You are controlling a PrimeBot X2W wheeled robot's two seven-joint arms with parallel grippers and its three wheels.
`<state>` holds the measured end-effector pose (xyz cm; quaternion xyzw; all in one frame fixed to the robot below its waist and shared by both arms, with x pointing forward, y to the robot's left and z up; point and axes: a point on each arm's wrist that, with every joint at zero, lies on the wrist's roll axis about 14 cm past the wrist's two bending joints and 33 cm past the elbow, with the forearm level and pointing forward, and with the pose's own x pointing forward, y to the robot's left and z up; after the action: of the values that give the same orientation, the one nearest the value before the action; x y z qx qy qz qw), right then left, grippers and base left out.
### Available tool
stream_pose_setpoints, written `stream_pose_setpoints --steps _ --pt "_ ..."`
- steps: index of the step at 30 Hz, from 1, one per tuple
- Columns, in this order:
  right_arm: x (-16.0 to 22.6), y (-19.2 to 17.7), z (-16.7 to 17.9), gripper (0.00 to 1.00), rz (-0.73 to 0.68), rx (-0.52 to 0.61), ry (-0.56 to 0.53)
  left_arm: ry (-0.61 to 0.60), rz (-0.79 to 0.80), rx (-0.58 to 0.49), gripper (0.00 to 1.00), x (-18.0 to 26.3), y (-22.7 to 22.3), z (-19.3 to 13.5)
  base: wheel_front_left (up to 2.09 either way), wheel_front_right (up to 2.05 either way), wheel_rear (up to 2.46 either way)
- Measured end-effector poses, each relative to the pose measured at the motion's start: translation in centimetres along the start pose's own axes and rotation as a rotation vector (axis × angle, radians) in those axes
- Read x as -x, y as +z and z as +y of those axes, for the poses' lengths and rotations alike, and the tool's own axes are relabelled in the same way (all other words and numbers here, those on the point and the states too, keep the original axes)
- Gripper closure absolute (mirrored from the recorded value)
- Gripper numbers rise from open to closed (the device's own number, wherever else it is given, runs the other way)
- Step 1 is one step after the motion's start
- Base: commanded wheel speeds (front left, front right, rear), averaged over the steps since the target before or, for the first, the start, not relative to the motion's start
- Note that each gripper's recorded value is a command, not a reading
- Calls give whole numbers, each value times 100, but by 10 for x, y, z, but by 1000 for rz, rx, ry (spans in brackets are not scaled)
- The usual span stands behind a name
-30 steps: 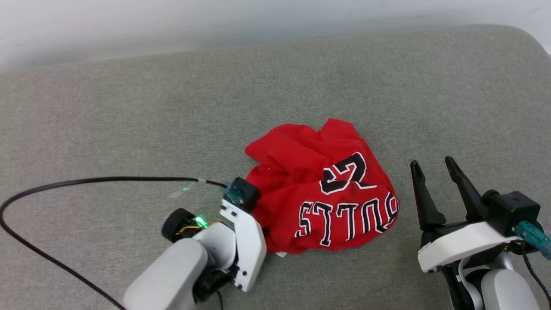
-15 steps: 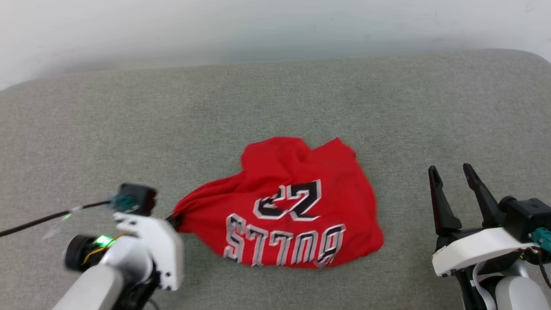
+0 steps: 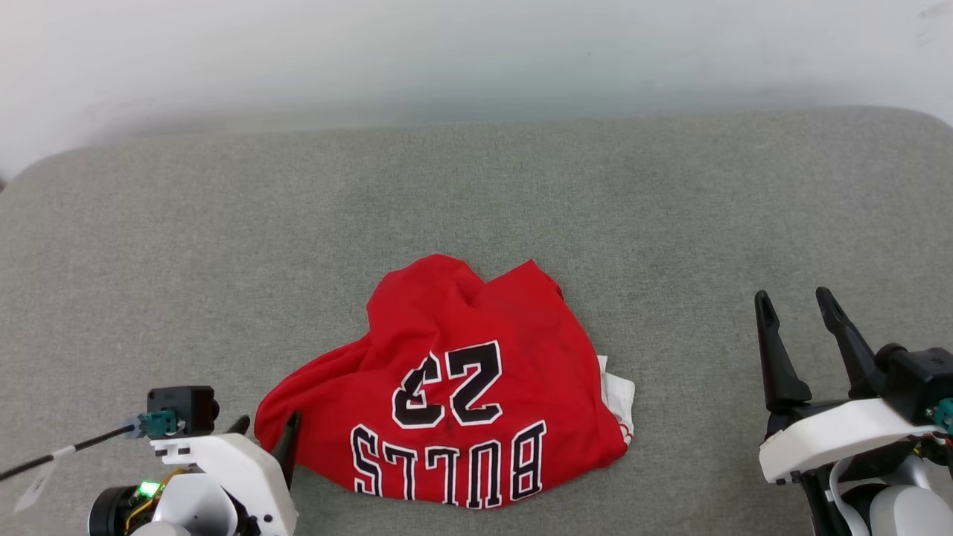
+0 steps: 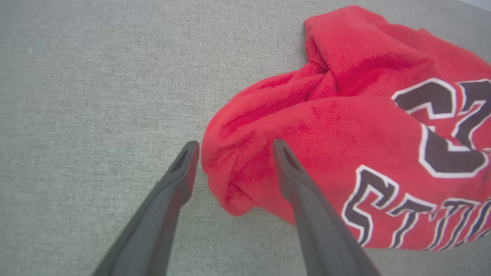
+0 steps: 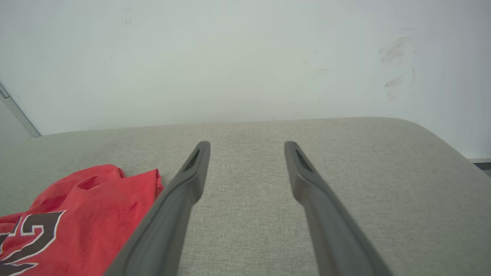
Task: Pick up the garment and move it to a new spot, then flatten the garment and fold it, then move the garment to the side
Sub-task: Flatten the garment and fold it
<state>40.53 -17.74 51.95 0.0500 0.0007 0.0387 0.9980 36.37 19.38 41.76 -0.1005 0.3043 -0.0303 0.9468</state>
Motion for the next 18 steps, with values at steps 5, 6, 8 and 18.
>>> stream_pose_setpoints --steps 5,6,8,18 --pt "6 10 0 0 -22 7 -2 -26 -229 -59 0 9 42 -12 0 0 0" --pt "7 12 -1 0 -25 11 -3 -35 -269 -60 0 11 51 -15 0 0 0" --pt "11 13 -2 0 -26 12 -9 -48 -337 -72 0 16 60 -20 0 0 0" --pt "21 25 -7 0 -43 28 -26 -91 -693 -89 0 53 112 -43 0 0 0"
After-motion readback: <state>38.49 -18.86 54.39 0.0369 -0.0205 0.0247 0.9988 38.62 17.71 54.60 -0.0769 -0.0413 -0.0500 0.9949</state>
